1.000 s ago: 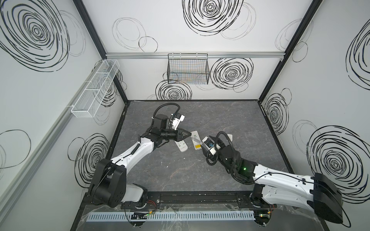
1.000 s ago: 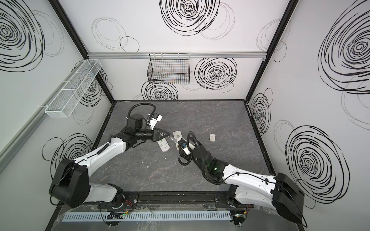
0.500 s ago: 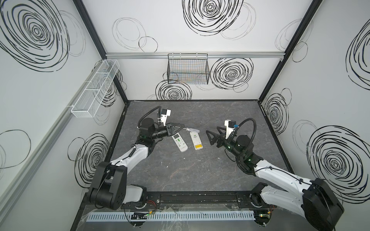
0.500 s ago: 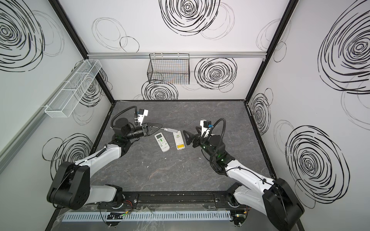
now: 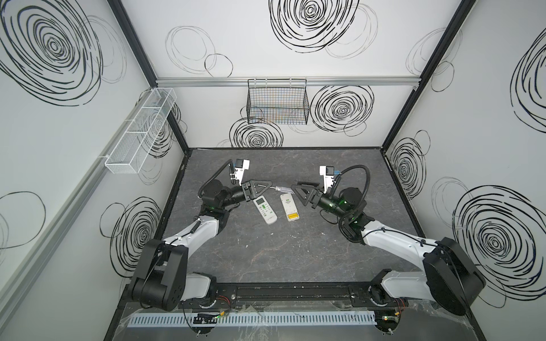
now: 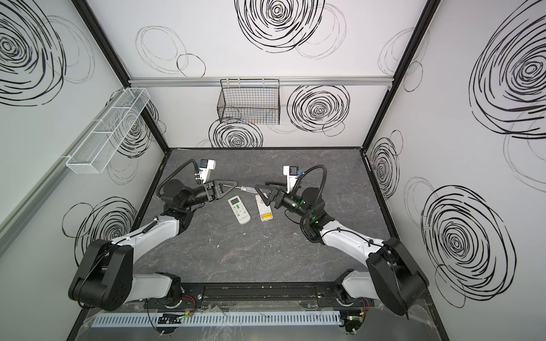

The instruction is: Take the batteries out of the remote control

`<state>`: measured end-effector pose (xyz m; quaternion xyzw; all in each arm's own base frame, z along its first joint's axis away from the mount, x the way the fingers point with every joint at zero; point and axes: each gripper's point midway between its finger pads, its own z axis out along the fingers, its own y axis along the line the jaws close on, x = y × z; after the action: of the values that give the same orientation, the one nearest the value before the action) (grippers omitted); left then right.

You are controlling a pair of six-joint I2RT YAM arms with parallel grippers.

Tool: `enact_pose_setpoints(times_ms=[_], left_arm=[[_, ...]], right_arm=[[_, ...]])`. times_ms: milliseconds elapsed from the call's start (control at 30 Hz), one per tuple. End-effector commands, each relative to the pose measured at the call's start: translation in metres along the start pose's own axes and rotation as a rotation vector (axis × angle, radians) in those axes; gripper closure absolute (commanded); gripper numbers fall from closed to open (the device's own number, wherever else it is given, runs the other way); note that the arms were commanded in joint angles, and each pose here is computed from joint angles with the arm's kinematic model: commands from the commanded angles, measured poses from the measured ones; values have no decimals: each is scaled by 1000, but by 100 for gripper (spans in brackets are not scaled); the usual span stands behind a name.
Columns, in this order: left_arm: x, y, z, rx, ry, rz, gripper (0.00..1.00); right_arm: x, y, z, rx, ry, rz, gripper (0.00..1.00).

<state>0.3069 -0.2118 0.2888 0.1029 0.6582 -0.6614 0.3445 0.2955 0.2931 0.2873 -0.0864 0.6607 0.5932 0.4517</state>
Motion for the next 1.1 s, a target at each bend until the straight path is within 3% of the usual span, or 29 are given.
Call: enact_pose_setpoints(times_ms=[0, 267, 633, 833, 1000, 1067], left_arm=[[-3, -27, -1, 79, -8, 88, 100], [1, -21, 3, 66, 10, 85, 100], [5, -18, 5, 58, 28, 79, 100], [5, -17, 5, 52, 29, 80, 100], [5, -16, 5, 48, 29, 74, 100], [5, -15, 5, 45, 30, 80, 84]], right_arm=[[-1, 26, 14, -137, 52, 18, 8], [18, 42, 34, -286, 186, 67, 41], [31, 50, 49, -331, 232, 71, 53], [28, 50, 52, -331, 222, 69, 64], [25, 47, 52, -319, 211, 65, 88], [23, 38, 50, -289, 203, 68, 97]])
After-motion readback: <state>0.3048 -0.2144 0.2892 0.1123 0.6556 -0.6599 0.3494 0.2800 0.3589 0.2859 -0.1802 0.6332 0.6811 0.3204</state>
